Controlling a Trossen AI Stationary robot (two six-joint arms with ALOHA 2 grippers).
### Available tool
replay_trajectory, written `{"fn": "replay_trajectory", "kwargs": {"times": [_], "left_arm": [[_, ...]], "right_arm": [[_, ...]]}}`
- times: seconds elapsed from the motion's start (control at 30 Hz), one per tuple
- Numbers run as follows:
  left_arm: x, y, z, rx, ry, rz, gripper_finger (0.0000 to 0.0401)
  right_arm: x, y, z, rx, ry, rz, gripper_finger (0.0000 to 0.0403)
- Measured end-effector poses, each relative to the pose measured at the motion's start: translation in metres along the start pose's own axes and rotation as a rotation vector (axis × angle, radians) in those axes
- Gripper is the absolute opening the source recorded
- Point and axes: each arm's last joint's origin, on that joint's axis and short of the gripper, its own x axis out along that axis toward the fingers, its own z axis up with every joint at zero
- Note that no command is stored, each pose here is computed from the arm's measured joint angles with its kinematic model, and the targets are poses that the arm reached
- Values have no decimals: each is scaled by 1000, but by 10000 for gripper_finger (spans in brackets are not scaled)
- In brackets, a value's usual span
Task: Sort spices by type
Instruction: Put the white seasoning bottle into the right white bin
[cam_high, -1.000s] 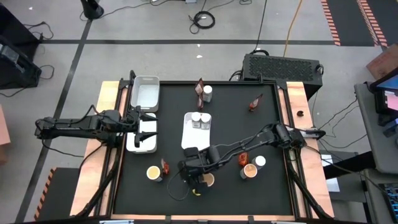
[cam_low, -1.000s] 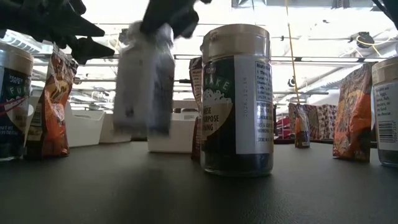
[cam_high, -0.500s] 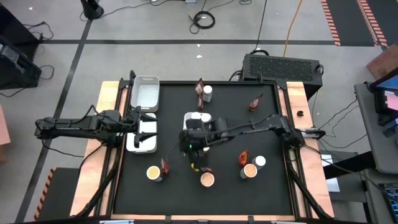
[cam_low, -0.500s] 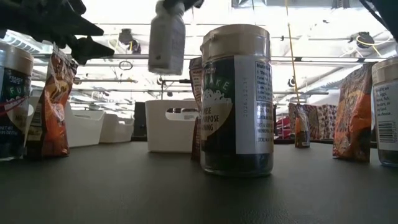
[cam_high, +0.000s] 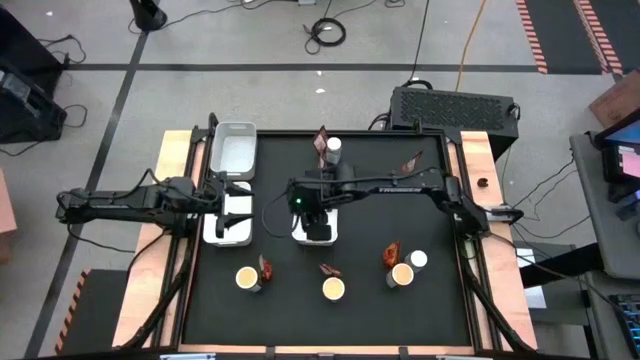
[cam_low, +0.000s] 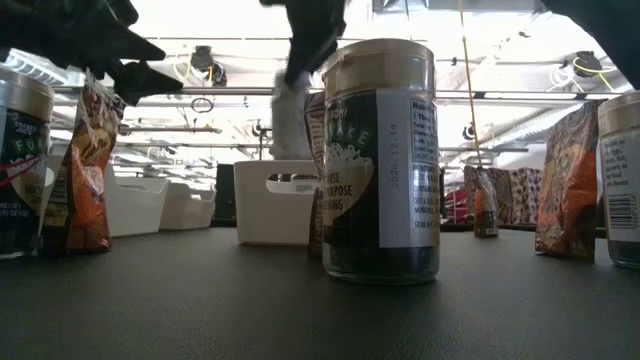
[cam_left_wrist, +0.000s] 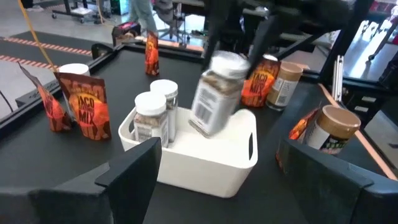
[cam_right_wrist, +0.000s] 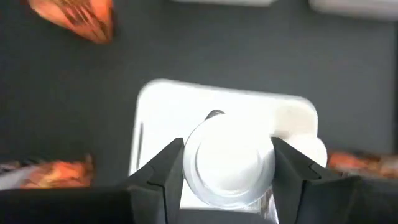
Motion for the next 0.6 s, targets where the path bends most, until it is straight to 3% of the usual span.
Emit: {"fn": "replay_trajectory", "kwargs": {"times": [0.3, 0.6], "left_arm": [[0, 0, -3, 18, 36, 3, 327], [0, 0, -3, 23, 35, 2, 327]], "right_arm": [[51, -16, -20, 153, 107, -24, 145], [72, -30, -39, 391, 166, -167, 146]]}}
